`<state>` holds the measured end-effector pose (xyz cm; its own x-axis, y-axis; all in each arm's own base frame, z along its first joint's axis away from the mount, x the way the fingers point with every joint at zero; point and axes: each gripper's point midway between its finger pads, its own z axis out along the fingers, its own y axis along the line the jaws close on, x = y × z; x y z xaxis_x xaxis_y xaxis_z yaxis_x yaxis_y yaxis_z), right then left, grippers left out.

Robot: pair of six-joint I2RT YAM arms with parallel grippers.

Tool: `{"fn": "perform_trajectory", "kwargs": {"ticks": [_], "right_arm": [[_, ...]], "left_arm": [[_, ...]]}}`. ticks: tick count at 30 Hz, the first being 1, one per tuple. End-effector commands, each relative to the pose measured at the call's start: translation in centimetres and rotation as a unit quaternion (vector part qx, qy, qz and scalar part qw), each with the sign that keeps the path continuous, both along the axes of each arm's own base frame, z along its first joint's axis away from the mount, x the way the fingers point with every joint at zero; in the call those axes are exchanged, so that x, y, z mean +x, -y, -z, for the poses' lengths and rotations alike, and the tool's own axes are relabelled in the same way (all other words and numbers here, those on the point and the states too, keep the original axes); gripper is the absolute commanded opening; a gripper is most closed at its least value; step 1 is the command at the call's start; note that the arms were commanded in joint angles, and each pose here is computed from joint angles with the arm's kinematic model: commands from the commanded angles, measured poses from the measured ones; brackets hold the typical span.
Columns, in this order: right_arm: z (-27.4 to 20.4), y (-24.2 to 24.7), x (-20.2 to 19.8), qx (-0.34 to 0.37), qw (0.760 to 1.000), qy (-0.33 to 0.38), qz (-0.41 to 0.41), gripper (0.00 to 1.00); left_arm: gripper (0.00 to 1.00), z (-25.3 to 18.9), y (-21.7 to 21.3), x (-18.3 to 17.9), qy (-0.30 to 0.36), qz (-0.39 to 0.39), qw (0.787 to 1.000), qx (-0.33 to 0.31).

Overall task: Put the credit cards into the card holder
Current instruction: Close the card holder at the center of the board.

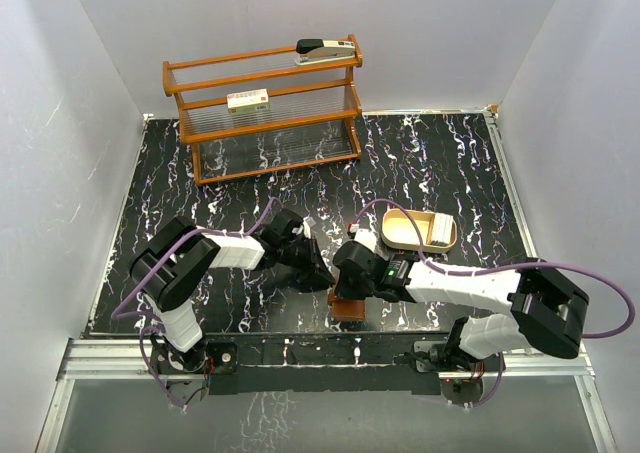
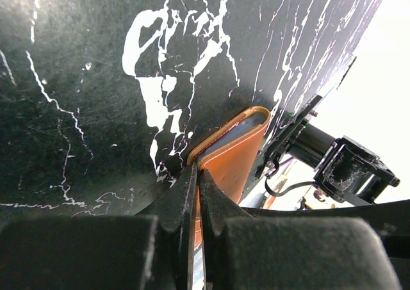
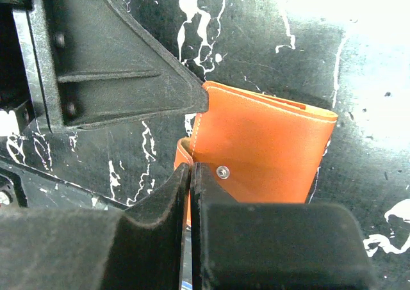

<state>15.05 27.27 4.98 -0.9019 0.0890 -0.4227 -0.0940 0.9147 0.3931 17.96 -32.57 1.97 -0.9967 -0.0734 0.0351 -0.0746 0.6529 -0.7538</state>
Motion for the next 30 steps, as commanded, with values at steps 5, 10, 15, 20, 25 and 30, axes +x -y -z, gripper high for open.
{"fn": "perform_trajectory", "kwargs": {"ticks": [5, 10, 15, 20, 25, 30], "right_arm": [[-1.1, 1.4, 1.0, -0.013, 0.999, 0.036, 0.022, 0.0], [-0.8, 2.0, 0.8, -0.015, 0.999, 0.036, 0.028, 0.0], [-0.2, 2.4, 0.8, -0.022, 0.999, 0.034, 0.03, 0.0], [0.5, 2.7, 0.8, -0.027, 0.998, 0.036, 0.033, 0.0], [1.4, 3.2, 0.8, -0.039, 0.998, 0.035, 0.037, 0.0], [1.9, 3.6, 0.6, -0.046, 0.998, 0.033, 0.038, 0.0]], "left_arm": [[0.0, 2.3, -1.9, -0.3, 0.001, -0.004, 0.997, 0.077], [0.0, 2.5, -2.2, -0.1, 0.006, -0.004, 0.996, 0.086], [0.0, 2.4, -2.1, -0.1, 0.007, -0.004, 0.996, 0.085], [0.0, 2.2, -2.0, 0.1, 0.011, -0.003, 0.996, 0.084], [0.0, 2.3, -2.1, 0.1, 0.012, -0.003, 0.996, 0.087], [0.0, 2.2, -2.1, 0.2, 0.014, -0.001, 0.996, 0.089]]}}
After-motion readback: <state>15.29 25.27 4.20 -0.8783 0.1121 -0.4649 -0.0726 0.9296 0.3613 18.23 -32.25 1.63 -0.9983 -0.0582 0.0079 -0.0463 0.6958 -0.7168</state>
